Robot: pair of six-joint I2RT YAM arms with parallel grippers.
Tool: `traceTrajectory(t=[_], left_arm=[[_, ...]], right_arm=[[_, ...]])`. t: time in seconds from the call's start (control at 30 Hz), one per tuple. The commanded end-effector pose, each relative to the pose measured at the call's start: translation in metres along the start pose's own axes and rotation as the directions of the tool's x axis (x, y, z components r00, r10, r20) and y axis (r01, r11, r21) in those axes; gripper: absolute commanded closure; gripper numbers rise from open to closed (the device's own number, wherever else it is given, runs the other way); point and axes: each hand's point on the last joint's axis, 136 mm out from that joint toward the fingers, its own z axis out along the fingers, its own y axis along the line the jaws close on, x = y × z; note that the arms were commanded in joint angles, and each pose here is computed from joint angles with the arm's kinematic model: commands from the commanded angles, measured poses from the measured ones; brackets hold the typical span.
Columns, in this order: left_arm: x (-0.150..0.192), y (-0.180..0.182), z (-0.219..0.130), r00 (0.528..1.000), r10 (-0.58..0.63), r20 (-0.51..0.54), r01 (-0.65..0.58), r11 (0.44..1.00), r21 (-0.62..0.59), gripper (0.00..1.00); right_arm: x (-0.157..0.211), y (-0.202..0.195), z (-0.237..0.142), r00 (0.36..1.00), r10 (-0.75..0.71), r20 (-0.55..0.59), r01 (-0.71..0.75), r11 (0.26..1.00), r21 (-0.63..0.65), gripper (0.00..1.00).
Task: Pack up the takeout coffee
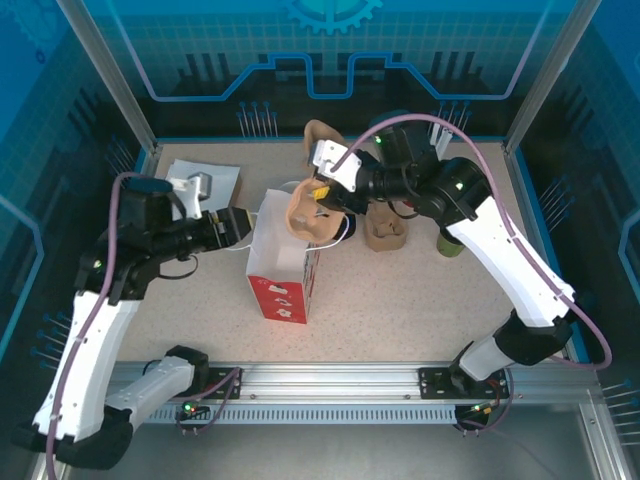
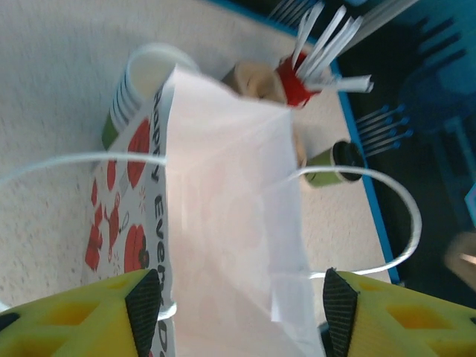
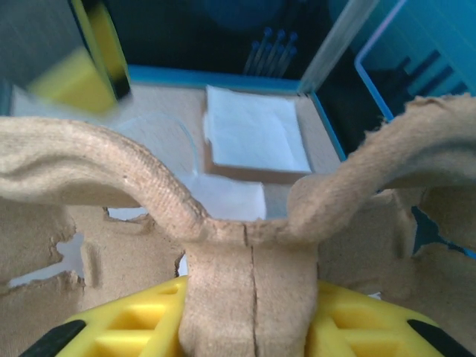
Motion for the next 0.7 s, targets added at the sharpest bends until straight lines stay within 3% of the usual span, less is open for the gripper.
traceTrajectory(t=[0.0,0.23,0.5,0.67], left_arm=[[0.014,0.000,0.016,0.996,-0.020,-0.088,0.025,0.998,0.054,0.36],[0.030,0.025,0.037,0.988,-0.018,-0.151,0.018,1.000,-0.004,0.39],[0.043,0.035,0.049,0.985,-0.017,-0.171,0.018,1.000,0.002,0.64],[0.044,0.034,0.047,0.989,-0.018,-0.148,0.021,1.000,0.017,0.70]], right_arm=[[-0.036,0.026,0.008,0.982,0.119,0.149,-0.097,0.984,-0.150,0.66],[-0.039,0.053,0.025,0.924,0.346,0.162,-0.276,0.898,-0.343,0.67],[-0.020,0.059,0.042,0.822,0.567,0.044,-0.501,0.759,-0.416,0.66],[-0.001,0.061,0.058,0.755,0.653,-0.057,-0.608,0.666,-0.432,0.67]])
